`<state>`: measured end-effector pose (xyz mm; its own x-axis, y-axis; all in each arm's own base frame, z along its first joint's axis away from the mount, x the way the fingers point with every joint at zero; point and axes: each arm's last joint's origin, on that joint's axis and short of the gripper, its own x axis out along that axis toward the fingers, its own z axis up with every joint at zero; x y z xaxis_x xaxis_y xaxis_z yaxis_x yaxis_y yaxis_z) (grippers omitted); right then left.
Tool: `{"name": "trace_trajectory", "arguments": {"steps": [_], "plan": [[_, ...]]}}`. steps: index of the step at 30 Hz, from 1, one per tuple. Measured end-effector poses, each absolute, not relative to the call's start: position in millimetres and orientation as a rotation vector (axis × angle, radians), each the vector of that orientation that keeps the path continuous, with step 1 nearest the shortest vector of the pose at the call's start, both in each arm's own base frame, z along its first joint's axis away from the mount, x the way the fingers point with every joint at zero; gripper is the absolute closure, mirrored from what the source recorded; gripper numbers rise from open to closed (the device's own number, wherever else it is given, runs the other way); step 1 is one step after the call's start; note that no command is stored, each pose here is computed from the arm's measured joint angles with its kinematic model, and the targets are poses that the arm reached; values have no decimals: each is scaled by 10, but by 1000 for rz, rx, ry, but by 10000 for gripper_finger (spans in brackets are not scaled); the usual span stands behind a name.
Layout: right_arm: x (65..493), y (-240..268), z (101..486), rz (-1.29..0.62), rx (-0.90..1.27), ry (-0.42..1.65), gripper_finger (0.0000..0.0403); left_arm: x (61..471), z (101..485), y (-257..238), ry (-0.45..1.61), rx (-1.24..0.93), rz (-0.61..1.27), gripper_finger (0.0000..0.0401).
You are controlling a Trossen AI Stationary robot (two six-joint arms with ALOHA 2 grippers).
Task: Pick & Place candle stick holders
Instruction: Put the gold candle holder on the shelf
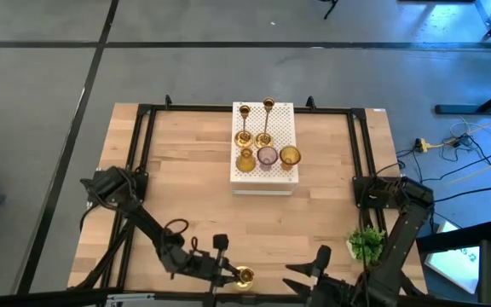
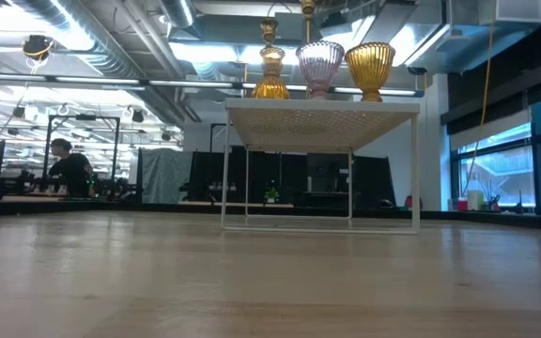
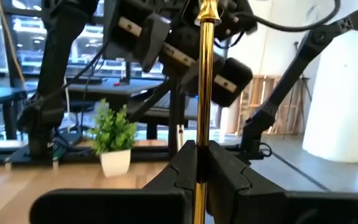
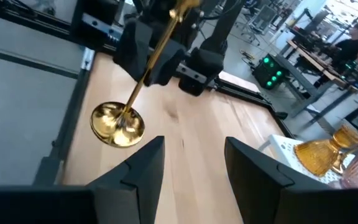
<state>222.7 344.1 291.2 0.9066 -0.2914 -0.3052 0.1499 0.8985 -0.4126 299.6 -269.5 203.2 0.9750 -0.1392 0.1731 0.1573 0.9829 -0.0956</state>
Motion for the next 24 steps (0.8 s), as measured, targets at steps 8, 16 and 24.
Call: {"name": "trace_trajectory", "arguments": {"steps": [8, 16, 24], "plan": [[2353, 3254, 2788, -356, -329, 318, 309, 2952, 2093, -2734, -215, -86, -203, 389], [2470, 3126, 2516, -399, -173, 247, 389, 2714, 2111, -2938, -219, -51, -158, 389], [2755, 3407, 2608, 201, -51, 122, 391, 2613, 2110, -3021, -213, -55, -159, 389]]}}
